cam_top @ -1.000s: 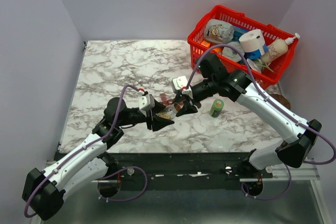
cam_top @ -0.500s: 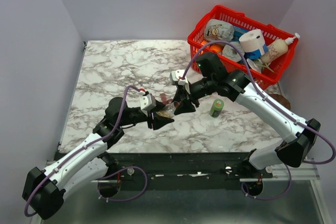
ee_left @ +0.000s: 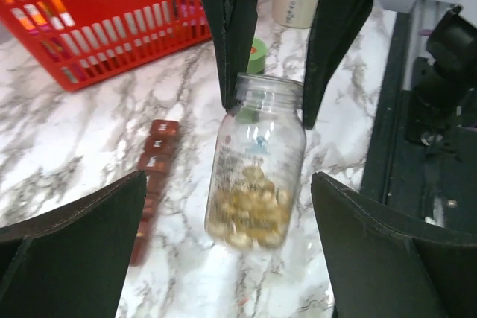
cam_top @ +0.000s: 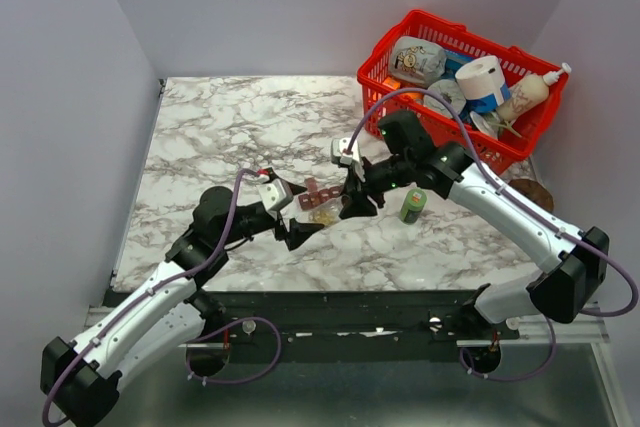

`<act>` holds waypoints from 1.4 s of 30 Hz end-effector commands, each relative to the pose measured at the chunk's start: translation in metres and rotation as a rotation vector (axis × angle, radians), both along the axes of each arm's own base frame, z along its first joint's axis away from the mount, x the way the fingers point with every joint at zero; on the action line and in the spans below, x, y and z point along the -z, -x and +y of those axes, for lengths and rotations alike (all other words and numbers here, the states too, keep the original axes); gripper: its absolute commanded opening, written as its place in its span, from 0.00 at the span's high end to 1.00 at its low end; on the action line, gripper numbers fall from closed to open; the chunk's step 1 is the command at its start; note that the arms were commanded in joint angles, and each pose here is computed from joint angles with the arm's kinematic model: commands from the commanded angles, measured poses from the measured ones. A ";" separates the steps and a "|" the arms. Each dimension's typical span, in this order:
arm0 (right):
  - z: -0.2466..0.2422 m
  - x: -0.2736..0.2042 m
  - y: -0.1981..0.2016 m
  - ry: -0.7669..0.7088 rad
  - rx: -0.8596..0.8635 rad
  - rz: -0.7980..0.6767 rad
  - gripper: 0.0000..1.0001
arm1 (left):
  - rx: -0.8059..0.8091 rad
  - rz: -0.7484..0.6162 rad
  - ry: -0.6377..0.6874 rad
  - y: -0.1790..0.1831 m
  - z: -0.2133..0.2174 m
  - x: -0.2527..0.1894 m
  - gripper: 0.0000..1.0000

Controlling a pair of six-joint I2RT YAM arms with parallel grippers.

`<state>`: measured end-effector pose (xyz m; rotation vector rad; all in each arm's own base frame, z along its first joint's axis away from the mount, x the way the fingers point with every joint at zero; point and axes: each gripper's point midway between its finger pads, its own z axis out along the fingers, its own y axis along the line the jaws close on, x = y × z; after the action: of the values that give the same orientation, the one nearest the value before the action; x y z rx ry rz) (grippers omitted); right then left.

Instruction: Sort the pills into containers

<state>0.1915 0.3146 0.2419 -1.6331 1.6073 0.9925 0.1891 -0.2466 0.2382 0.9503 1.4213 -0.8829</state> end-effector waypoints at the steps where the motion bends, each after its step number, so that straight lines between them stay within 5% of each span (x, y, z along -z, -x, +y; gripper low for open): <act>1: -0.030 0.025 -0.030 0.099 0.151 -0.060 0.86 | -0.121 -0.087 -0.108 -0.016 0.022 0.002 0.01; 8: -0.096 0.117 -0.075 0.471 0.360 -0.196 0.82 | -0.192 -0.083 -0.319 -0.025 0.046 0.058 0.01; 17: -0.122 0.147 -0.081 0.635 0.374 -0.218 0.72 | -0.194 -0.102 -0.357 -0.030 0.048 0.070 0.01; 21: -0.129 0.157 -0.074 0.684 0.340 -0.187 0.55 | -0.183 -0.126 -0.368 -0.030 0.047 0.075 0.01; 27: -0.120 0.142 -0.072 0.647 0.302 -0.186 0.17 | -0.159 -0.103 -0.402 -0.031 0.045 0.090 0.01; 30: -0.105 0.120 -0.074 0.560 0.297 -0.180 0.07 | -0.164 -0.055 -0.415 -0.035 0.043 0.098 0.01; 42: 0.003 0.059 -0.099 0.169 0.204 0.094 0.13 | -0.426 0.435 -0.166 -0.093 0.059 0.093 0.12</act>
<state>0.2934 0.2771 0.1752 -1.5548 1.9226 0.5583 0.2662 -0.1843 0.1281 0.7709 1.9566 -0.5427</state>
